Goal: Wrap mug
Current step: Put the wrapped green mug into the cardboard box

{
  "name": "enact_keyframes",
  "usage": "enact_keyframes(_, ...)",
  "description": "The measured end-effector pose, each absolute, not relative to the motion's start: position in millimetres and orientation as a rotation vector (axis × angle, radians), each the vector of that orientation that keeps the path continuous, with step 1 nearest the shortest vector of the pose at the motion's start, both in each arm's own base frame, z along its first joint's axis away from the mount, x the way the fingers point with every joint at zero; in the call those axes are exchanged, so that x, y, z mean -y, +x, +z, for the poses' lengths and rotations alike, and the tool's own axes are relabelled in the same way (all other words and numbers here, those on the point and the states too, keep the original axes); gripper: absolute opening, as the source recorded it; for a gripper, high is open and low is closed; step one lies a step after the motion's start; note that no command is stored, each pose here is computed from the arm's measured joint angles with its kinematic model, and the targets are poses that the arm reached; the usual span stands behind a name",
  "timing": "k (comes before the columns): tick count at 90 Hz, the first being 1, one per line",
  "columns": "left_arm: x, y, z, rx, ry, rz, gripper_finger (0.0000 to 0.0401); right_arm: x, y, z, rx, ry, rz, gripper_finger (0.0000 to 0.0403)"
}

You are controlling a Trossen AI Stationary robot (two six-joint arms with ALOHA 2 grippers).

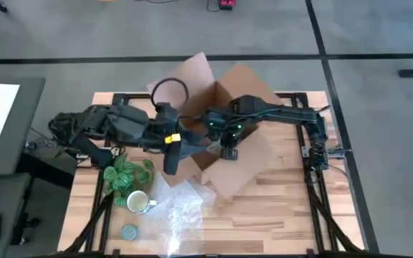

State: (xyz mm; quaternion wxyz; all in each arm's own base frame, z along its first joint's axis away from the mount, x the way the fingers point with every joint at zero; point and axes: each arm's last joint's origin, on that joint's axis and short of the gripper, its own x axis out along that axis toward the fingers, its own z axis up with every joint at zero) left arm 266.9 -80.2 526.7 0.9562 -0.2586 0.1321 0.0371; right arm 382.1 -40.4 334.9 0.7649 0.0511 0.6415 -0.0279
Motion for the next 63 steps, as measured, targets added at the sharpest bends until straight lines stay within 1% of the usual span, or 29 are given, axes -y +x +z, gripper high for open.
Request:
enact_keyframes(10,84,265,521,-0.320,-0.534,0.085,0.0174,48,388,325,-1.414,0.129,-0.038,0.0007)
enact_keyframes(21,88,267,519,-0.317,-0.527,0.107,0.0174,56,391,324,-1.383,0.151,-0.045,0.0008)
enact_keyframes(32,89,265,520,-0.316,-0.507,0.114,0.0174,57,389,339,-1.281,0.134,-0.091,0.0008)
enact_keyframes(41,87,264,517,-0.323,-0.483,0.173,0.0174,58,389,349,-1.220,0.138,-0.127,0.0007)
enact_keyframes(56,84,263,518,-0.296,-0.431,0.240,0.0173,57,369,384,-1.117,0.174,-0.163,0.0007)
enact_keyframes(63,83,263,518,-0.302,-0.400,0.253,0.0173,54,363,393,-1.095,0.175,-0.155,0.0007)
